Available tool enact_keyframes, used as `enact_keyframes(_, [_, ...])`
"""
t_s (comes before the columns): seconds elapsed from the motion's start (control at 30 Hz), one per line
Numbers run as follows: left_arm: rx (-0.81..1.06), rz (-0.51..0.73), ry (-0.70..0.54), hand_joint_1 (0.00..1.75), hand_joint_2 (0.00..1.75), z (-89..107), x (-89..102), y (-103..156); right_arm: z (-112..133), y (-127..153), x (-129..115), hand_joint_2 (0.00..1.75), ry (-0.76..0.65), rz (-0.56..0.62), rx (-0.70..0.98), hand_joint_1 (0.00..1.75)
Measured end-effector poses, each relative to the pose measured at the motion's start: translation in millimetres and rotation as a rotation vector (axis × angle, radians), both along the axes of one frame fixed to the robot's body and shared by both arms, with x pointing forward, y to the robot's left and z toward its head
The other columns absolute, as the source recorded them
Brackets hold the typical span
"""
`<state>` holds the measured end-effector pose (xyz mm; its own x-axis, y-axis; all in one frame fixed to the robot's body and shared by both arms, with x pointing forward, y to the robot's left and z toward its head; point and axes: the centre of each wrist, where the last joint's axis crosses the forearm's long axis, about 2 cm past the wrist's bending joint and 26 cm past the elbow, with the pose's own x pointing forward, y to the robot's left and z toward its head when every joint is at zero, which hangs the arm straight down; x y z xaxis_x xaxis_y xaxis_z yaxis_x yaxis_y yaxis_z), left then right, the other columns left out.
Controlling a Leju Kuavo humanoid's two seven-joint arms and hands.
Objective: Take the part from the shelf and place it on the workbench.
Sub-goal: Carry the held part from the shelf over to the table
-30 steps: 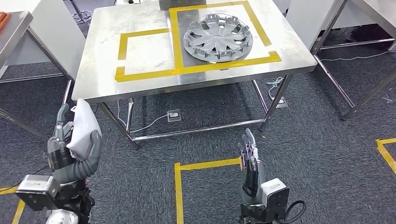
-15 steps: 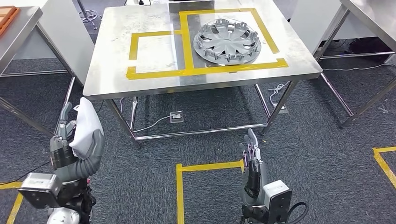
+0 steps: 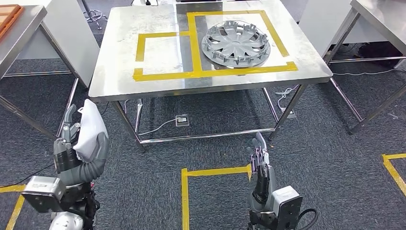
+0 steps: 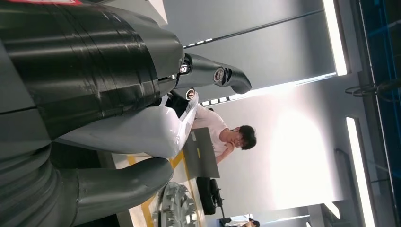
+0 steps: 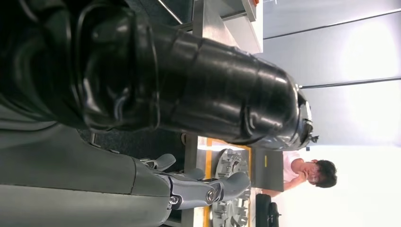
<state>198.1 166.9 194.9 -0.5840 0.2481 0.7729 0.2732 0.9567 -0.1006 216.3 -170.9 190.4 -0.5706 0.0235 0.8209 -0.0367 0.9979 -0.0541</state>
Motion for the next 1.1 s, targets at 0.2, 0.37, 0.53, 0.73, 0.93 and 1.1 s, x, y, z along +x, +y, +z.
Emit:
enact_keyframes(0.2, [0.015,0.027,0.026,1.75,1.75,0.3,0.1,0.2,0.0,0.0,-0.1,0.0,0.002,-0.001,0.003,0.0])
enact_keyframes(0.37, [0.023,0.029,0.033,1.75,1.75,0.4,0.1,0.2,-0.1,0.0,-0.1,0.0,0.003,0.0,0.004,0.0])
enact_keyframes(0.53, [0.021,0.026,0.037,1.75,1.75,0.3,0.0,0.2,-0.1,0.1,0.0,0.0,0.009,0.008,0.009,0.0])
enact_keyframes(0.73, [0.019,0.03,0.047,1.75,1.75,0.2,-0.8,0.4,0.9,1.8,0.6,0.0,0.007,0.028,0.027,0.0])
enact_keyframes(0.93, [0.025,0.037,0.052,1.75,1.75,1.2,-1.3,1.3,4.3,6.0,2.3,0.0,-0.011,0.054,0.041,0.0])
enact_keyframes(1.1, [0.015,0.046,0.053,1.75,1.75,1.4,-2.1,2.5,5.6,8.9,2.7,0.0,-0.012,0.07,0.046,0.0])
